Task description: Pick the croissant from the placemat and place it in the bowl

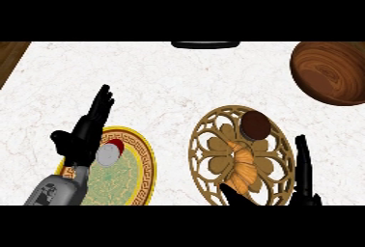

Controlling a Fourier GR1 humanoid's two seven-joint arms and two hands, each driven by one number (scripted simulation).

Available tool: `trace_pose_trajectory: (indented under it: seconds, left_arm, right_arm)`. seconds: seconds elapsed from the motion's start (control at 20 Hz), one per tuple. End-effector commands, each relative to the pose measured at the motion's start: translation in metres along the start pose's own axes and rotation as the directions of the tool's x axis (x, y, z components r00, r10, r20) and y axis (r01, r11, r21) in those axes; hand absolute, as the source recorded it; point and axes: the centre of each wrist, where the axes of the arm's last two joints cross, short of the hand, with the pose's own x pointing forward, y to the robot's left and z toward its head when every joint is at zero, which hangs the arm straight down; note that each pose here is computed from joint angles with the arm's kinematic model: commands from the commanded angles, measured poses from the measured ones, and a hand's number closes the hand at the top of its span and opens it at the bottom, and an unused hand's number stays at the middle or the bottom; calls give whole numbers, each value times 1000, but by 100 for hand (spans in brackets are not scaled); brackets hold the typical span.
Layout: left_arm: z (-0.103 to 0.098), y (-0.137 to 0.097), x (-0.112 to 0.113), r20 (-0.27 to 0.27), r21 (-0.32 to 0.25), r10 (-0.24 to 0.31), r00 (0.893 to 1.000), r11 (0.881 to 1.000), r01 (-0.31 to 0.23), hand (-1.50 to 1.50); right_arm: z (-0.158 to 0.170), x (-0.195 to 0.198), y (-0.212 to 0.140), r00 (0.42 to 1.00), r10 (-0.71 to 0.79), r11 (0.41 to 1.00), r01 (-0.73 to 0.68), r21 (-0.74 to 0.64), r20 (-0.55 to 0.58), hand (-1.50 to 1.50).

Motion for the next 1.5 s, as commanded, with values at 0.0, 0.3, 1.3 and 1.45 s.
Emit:
trace_pose_trajectory:
  seconds: [0.0,0.3,1.3,1.45]
  left_arm:
    - [1,-14,6,8,-12,4,1000,1000,-4,0]
    - [12,0,2,21,-9,-12,1000,1000,12,0]
    - [2,-8,18,6,7,3,1000,1000,-3,0]
    - [4,-13,16,-2,-14,4,1000,1000,-4,0]
  right_arm:
    - [0,24,-12,985,101,994,-95,50,-140,-150]
    - [-12,35,-9,941,195,973,-151,175,-275,-150]
    - [14,18,5,970,7,975,47,217,-244,-150]
    - [13,5,1,967,-32,978,83,193,-253,-150]
